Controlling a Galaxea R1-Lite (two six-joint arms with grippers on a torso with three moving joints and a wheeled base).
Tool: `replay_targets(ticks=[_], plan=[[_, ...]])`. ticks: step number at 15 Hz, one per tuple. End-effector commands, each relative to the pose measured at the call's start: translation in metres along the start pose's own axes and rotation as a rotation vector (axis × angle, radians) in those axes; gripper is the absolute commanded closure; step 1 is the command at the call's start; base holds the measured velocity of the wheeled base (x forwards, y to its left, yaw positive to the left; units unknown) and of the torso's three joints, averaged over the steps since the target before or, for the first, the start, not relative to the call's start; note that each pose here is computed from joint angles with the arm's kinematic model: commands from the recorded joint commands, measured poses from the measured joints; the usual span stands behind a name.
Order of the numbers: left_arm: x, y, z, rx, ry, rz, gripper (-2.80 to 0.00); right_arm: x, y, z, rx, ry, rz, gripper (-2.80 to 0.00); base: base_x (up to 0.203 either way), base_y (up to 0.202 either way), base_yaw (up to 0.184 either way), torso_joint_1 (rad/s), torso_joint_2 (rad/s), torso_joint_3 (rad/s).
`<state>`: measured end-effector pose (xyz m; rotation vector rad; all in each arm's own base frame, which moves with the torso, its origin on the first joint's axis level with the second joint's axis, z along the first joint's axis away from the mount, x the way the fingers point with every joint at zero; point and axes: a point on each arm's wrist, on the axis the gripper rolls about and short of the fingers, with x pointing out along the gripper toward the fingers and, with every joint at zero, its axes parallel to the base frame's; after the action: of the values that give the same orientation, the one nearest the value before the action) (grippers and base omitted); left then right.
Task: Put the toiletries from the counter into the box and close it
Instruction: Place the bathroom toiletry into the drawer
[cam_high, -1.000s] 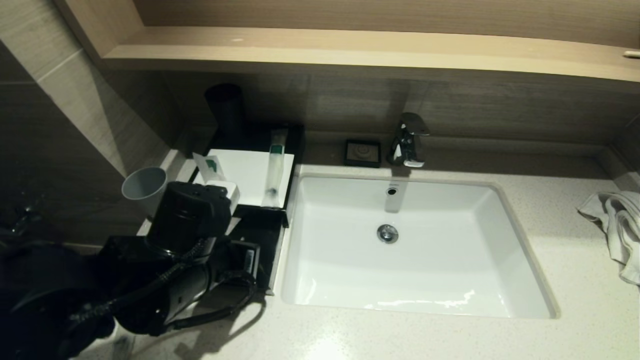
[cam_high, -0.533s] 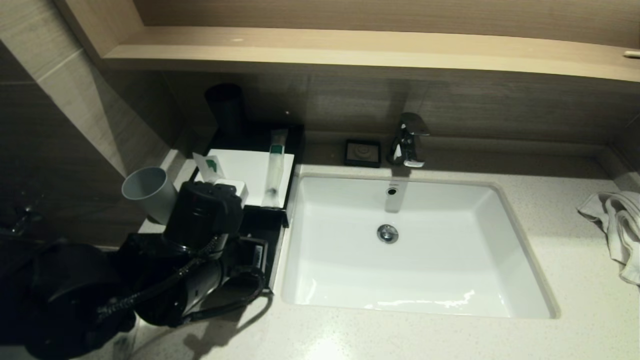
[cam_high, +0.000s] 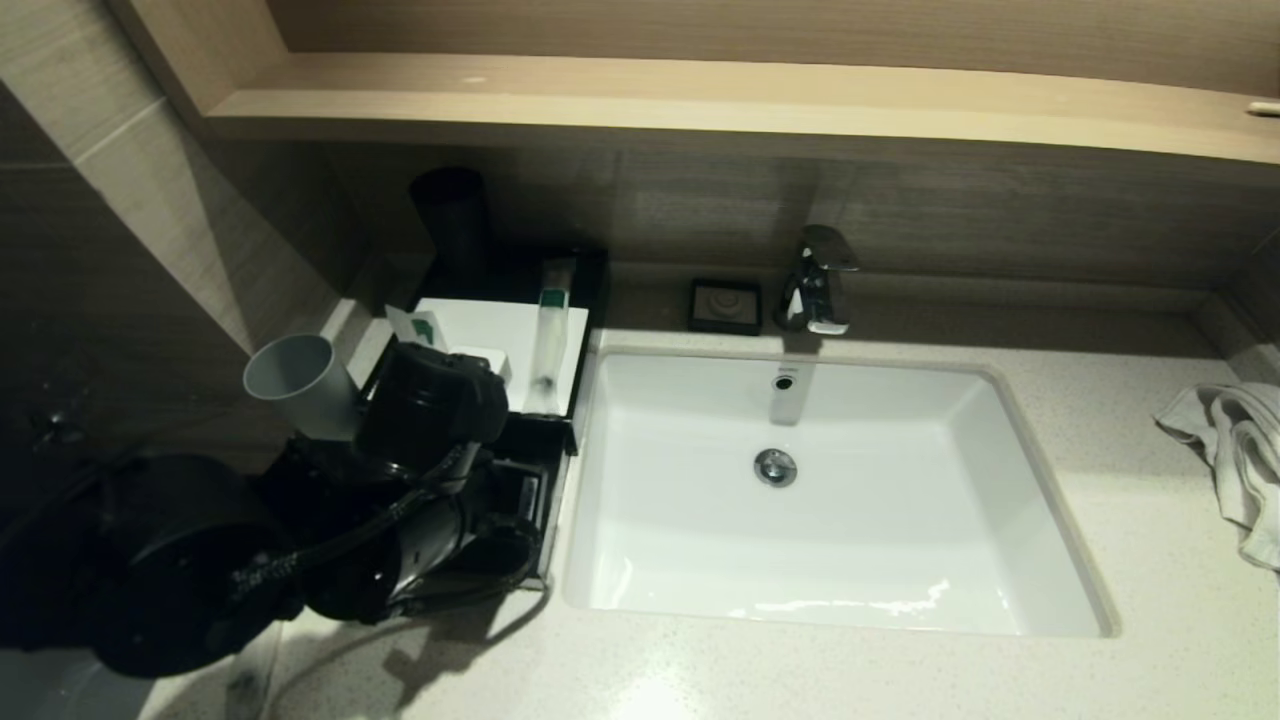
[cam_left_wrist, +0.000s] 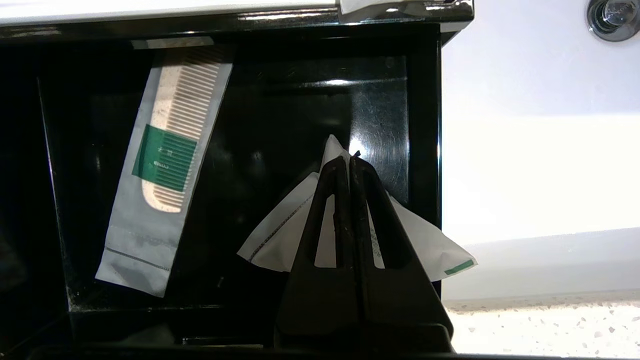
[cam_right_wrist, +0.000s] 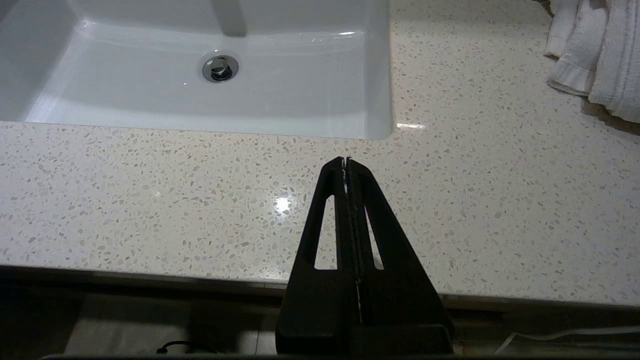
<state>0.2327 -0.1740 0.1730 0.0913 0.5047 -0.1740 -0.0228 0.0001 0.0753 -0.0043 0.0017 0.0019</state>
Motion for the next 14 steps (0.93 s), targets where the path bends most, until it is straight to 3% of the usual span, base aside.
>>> replay_targets(ticks=[1,12,13,14], plan=[[0.004,0.0,0.002,-0.005,-0.001,0.008,0.0,0.0,0.0,0.0,0.0,0.0,-0.002,0.0,0.0,0.0,0.0,0.0,0.0,0.0],[0.022,0.002,0.003,-0.018,-0.002,0.042,0.0,0.0,0.0,0.0,0.0,0.0,-0.001,0.0,0.0,0.0,0.0,0.0,0.0,0.0],[0.023,0.001,0.004,-0.02,-0.011,0.04,-2.8,0.0,0.0,0.0,0.0,0.0,0.001,0.0,0.0,0.0,0.0,0.0,0.0,0.0],[0.024,0.001,0.005,-0.022,-0.019,0.038,-2.8,0.0,0.0,0.0,0.0,0.0,0.0,0.0,0.0,0.0,0.0,0.0,0.0,0.0]])
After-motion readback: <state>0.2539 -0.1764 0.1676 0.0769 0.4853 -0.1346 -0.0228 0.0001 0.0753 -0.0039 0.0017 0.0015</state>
